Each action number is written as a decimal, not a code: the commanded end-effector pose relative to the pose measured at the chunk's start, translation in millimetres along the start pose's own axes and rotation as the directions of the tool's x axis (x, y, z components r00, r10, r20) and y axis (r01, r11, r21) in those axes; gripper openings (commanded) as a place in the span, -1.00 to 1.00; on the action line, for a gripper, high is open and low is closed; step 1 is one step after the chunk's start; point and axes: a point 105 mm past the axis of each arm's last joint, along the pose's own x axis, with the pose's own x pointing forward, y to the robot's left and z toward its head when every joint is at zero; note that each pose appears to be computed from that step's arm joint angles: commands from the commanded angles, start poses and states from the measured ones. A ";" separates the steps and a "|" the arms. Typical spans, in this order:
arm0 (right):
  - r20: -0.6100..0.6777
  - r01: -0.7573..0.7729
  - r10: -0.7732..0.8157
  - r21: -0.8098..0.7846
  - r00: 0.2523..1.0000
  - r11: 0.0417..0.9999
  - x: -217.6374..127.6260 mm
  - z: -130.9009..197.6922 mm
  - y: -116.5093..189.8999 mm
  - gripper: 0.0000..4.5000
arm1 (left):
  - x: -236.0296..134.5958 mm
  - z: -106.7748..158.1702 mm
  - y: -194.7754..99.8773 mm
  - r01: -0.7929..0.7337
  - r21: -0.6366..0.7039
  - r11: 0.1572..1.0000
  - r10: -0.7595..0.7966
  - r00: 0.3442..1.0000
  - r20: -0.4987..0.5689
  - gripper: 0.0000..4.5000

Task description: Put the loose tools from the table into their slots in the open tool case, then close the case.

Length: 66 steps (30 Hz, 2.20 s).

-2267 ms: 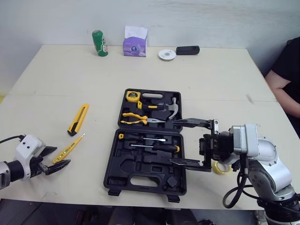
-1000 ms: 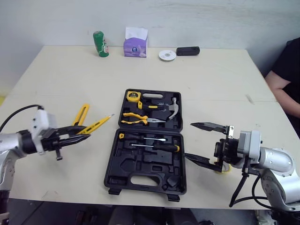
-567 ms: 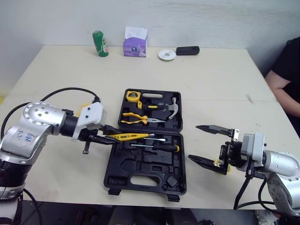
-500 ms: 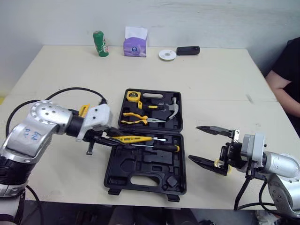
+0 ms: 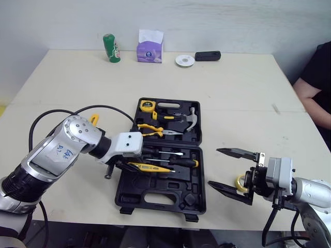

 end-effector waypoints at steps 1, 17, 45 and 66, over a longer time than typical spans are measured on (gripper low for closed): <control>0.020 -0.004 0.005 -0.050 1.000 0.999 0.9 11.7 1.8 1.00 | -5.7 -3.4 6.2 -0.032 0.017 0.999 0.033 0.998 -0.046 -0.75; 0.034 -0.004 0.006 -0.051 0.999 0.999 6.4 11.0 1.6 1.00 | 8.1 -3.2 18.5 -0.071 0.042 0.997 0.073 0.996 -0.047 -0.75; 0.037 -0.006 0.008 -0.042 0.999 0.999 10.0 7.3 0.0 1.00 | -23.6 29.6 36.8 -0.139 0.086 0.987 0.123 0.978 0.171 0.27; 0.025 -0.002 0.003 -0.051 1.000 0.999 10.3 5.3 -5.7 1.00 | 11.2 -15.4 4.9 -0.048 0.105 0.993 -0.011 0.866 0.500 -0.99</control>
